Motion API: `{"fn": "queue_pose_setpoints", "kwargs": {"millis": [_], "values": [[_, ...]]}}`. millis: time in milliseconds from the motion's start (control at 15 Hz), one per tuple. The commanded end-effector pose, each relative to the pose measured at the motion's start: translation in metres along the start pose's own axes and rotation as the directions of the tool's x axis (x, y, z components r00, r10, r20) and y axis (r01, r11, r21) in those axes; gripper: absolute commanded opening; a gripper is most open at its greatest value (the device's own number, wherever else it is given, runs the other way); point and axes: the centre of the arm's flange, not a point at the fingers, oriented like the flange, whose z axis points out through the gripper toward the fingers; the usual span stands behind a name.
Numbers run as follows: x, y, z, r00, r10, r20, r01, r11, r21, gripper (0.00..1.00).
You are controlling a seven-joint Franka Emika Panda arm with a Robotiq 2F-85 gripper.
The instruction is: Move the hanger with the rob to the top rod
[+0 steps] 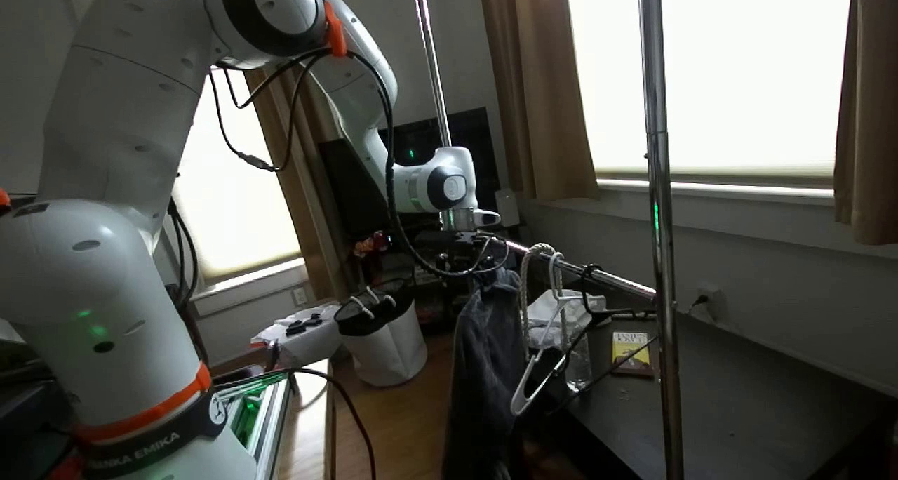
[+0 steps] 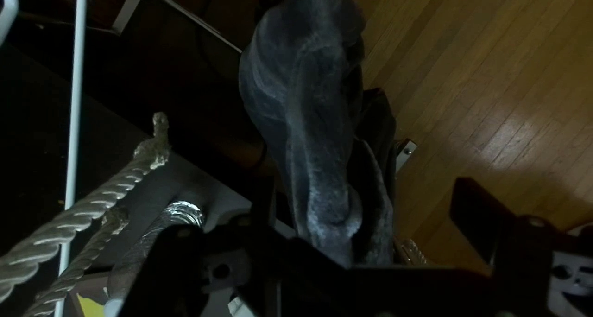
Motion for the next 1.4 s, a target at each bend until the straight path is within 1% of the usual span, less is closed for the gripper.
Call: {"fn": "queue_pose_setpoints", "kwargs": {"millis": [0,67,133,267,400,467,600,733,800,1000,1067,1333], "values": [[0.011,0.013,0.017,1.000,0.006,0.005,-0.006,1.000,0.002,0.70],[0.011,0.015,0.017,1.000,0.013,0.005,-0.013,1.000,-0.003,0.63],[0.011,0.018,0.017,1.000,0.016,0.008,-0.016,1.000,-0.004,0.53],[0.012,0.021,0.017,1.000,0.016,0.007,-0.016,1.000,-0.006,0.36],[0.014,0.023,0.016,1.000,0.017,0.005,-0.017,1.000,-0.004,0.23],[0.015,0.023,0.014,1.000,0.012,0.000,-0.012,1.000,-0.005,0.14],[0.014,0.023,0.013,1.000,-0.004,-0.023,0.004,1.000,0.000,0.00],[0.012,0.022,0.013,0.999,-0.024,-0.043,0.025,1.000,0.005,0.00],[0.011,0.021,0.012,0.998,-0.039,-0.059,0.039,0.999,0.006,0.02],[0.004,0.017,0.008,0.989,-0.070,-0.129,0.069,0.998,-0.009,0.02],[0.002,0.015,0.005,0.984,-0.077,-0.159,0.075,0.997,-0.021,0.02],[-0.024,-0.006,-0.013,0.953,-0.121,-0.278,0.091,0.989,-0.117,0.02]]}}
